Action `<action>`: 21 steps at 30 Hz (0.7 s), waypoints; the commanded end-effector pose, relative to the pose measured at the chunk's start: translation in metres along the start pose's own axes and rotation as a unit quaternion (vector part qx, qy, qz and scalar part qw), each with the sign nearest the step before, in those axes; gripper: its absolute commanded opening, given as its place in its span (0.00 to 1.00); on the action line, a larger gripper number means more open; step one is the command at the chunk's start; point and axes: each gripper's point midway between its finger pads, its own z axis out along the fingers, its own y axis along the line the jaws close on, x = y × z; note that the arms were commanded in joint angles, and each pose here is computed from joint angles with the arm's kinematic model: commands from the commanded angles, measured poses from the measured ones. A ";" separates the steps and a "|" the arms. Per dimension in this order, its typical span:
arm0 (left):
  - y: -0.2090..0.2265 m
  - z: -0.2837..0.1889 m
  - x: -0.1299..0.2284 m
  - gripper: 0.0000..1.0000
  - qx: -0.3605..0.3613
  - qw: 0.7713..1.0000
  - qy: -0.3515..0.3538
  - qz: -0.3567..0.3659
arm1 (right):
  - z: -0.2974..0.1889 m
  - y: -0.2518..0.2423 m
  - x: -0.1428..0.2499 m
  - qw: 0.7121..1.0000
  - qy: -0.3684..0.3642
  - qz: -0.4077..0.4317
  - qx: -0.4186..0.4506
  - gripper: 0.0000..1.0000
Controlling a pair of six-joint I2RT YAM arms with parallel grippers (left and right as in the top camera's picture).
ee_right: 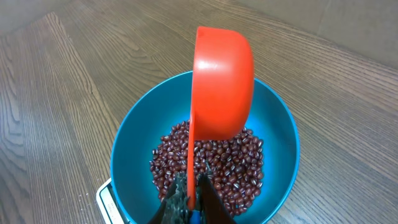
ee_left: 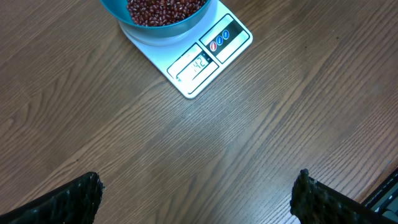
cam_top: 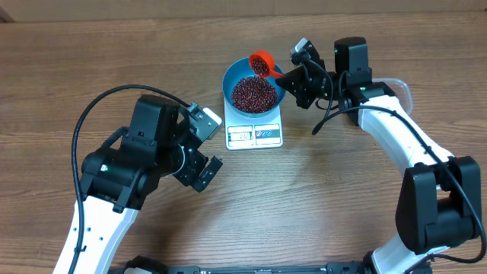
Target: Scoop item into bowl and weigh 150g on scale
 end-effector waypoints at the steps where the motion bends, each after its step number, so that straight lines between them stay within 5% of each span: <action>1: 0.003 -0.005 -0.006 1.00 -0.007 1.000 -0.009 0.010 | -0.001 0.001 -0.008 1.000 -0.010 -0.008 -0.004 0.04; 21: 0.003 -0.005 -0.006 1.00 -0.007 1.000 -0.009 0.010 | -0.003 -0.009 -0.012 1.000 -0.017 -0.014 0.017 0.04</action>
